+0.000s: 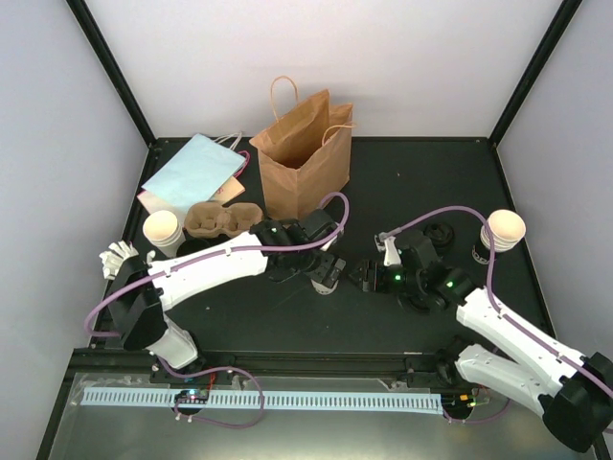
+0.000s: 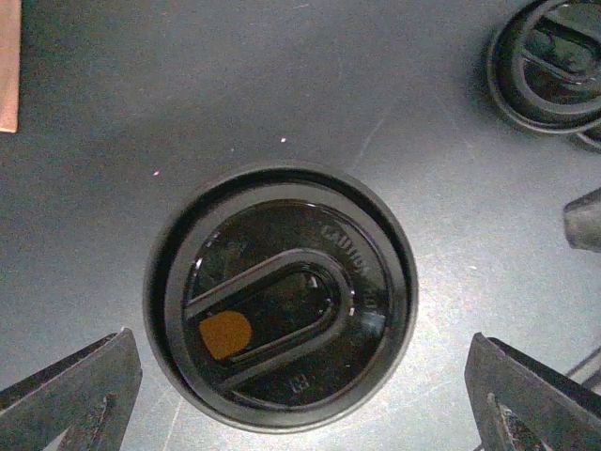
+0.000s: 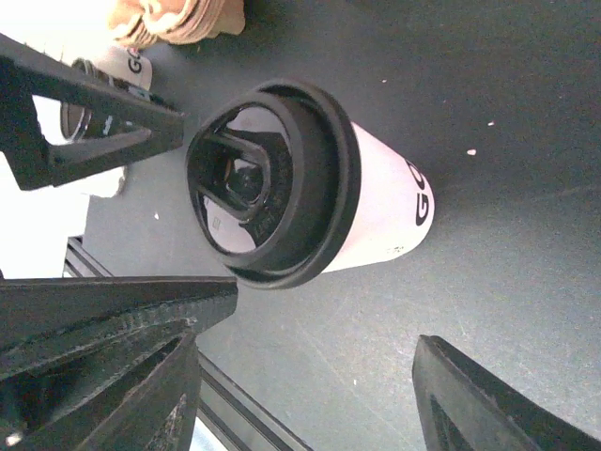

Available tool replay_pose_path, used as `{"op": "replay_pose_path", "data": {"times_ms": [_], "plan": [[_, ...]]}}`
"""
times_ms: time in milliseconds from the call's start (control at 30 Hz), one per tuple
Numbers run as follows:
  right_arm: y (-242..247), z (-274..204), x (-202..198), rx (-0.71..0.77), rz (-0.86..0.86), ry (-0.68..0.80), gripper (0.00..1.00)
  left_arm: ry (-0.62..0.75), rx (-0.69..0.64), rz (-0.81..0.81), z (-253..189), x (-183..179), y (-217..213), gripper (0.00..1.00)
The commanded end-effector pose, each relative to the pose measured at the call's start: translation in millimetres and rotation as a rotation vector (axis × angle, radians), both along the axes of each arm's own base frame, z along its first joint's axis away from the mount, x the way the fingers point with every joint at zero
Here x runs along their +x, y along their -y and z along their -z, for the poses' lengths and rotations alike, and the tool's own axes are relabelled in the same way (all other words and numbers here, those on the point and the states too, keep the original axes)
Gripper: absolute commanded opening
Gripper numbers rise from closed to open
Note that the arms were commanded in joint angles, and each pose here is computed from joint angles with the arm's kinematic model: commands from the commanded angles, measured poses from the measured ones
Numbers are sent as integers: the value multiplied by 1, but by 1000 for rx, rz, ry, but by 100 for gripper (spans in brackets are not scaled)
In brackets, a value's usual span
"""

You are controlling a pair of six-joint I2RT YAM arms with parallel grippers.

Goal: Pack the takeout coffee

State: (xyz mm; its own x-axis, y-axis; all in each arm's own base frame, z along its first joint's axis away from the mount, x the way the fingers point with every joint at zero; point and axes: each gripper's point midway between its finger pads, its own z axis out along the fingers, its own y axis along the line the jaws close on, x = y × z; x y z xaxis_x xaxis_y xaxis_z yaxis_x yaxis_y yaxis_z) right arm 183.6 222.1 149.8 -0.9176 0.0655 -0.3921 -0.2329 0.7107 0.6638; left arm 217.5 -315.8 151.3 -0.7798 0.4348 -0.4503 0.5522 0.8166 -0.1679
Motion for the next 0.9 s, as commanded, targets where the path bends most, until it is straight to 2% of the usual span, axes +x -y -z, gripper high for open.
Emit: {"op": "replay_pose_path", "data": {"times_ms": [0,100,300,500,867], "plan": [[-2,-3,8,62,13,0,63,37,26,-90,-9,13,-3,97],[-1,3,12,60,26,-10,61,53,30,-104,-10,16,-4,96],[3,10,16,43,48,-15,59,51,37,-99,-6,19,-1,90],[3,14,17,68,69,-20,57,42,5,-90,-6,21,10,89],[0,16,25,82,74,-28,55,19,31,-86,7,23,17,89]]}}
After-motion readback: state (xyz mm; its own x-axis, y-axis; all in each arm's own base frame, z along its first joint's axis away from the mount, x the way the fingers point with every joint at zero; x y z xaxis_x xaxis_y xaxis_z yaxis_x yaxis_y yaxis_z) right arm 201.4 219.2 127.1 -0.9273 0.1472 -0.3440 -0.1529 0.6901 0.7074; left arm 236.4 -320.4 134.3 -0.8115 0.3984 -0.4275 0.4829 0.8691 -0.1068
